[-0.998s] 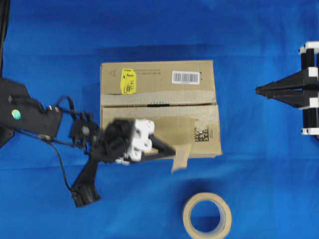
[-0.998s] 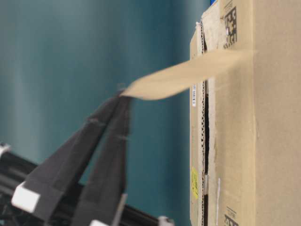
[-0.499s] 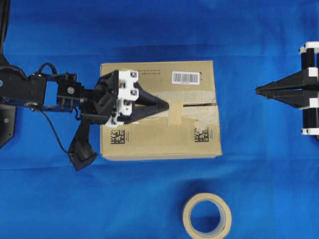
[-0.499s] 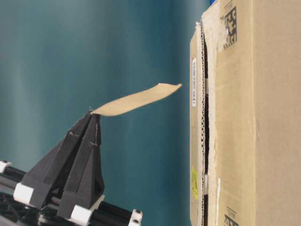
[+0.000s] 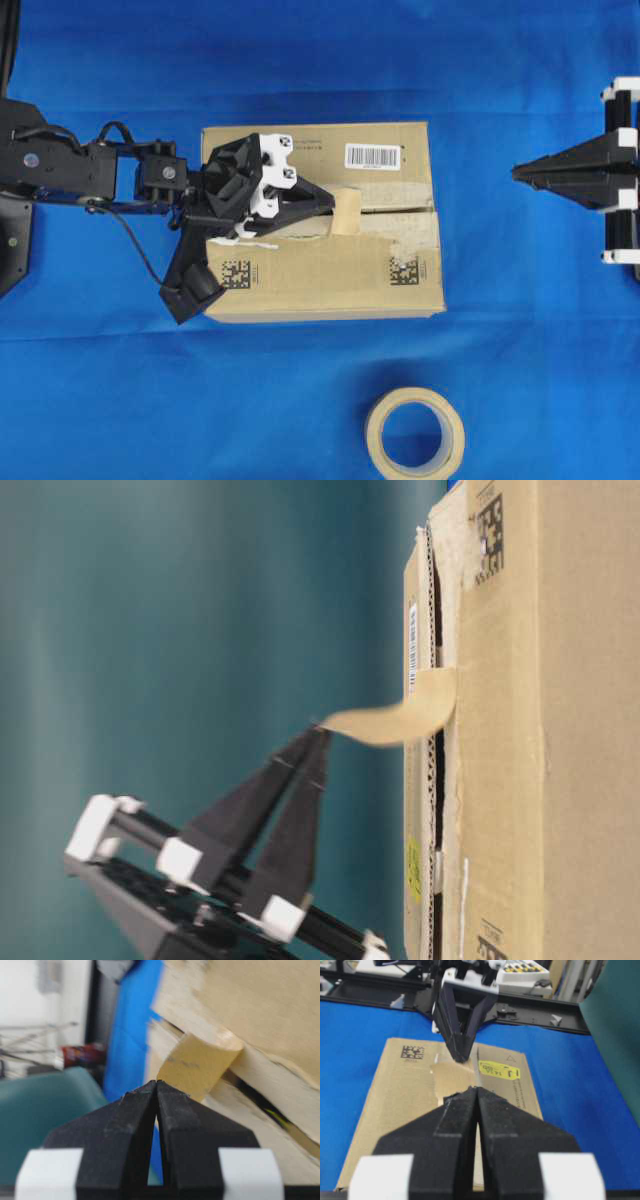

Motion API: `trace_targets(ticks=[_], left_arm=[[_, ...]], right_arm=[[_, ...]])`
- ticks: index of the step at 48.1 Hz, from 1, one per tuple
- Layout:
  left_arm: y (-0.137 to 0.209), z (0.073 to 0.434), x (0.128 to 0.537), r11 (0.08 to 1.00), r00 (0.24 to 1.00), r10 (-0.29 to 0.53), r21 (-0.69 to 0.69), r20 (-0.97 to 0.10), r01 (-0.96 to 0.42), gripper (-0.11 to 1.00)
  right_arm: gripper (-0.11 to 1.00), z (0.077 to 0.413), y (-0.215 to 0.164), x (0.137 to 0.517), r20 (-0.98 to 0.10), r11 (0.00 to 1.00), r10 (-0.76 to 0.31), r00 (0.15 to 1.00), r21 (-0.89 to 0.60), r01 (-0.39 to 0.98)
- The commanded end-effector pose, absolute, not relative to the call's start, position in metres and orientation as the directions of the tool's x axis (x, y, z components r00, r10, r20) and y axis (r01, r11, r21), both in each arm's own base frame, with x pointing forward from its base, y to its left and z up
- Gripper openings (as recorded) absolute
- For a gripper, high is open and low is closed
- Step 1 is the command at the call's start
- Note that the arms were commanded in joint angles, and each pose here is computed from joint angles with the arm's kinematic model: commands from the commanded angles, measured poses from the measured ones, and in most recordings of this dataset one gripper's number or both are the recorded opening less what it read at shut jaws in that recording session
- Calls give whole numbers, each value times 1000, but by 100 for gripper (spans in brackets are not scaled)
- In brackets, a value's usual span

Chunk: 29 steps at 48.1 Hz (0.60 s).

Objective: Apply tape along the seams of the closed cardboard box to seal it securely.
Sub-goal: 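Carry the tape strip up and press it onto the box seam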

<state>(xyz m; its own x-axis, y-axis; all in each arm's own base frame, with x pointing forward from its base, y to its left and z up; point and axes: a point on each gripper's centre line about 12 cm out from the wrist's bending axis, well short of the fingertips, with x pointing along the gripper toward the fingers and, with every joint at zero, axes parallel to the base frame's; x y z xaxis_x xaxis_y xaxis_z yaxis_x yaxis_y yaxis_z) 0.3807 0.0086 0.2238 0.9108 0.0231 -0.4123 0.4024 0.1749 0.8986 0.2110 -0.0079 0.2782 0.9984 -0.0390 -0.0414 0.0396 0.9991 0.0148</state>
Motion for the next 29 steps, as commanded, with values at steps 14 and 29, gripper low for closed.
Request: trace_targets(ticks=[14, 29], left_arm=[[13, 218, 372, 203, 875, 31, 860, -484, 468, 0], [21, 212, 367, 222, 835, 48, 821, -548, 526, 0]], right_arm=[[1, 281, -11, 215, -37, 998, -54, 998, 13, 55], [1, 278, -11, 216, -51, 998, -54, 997, 15, 55]])
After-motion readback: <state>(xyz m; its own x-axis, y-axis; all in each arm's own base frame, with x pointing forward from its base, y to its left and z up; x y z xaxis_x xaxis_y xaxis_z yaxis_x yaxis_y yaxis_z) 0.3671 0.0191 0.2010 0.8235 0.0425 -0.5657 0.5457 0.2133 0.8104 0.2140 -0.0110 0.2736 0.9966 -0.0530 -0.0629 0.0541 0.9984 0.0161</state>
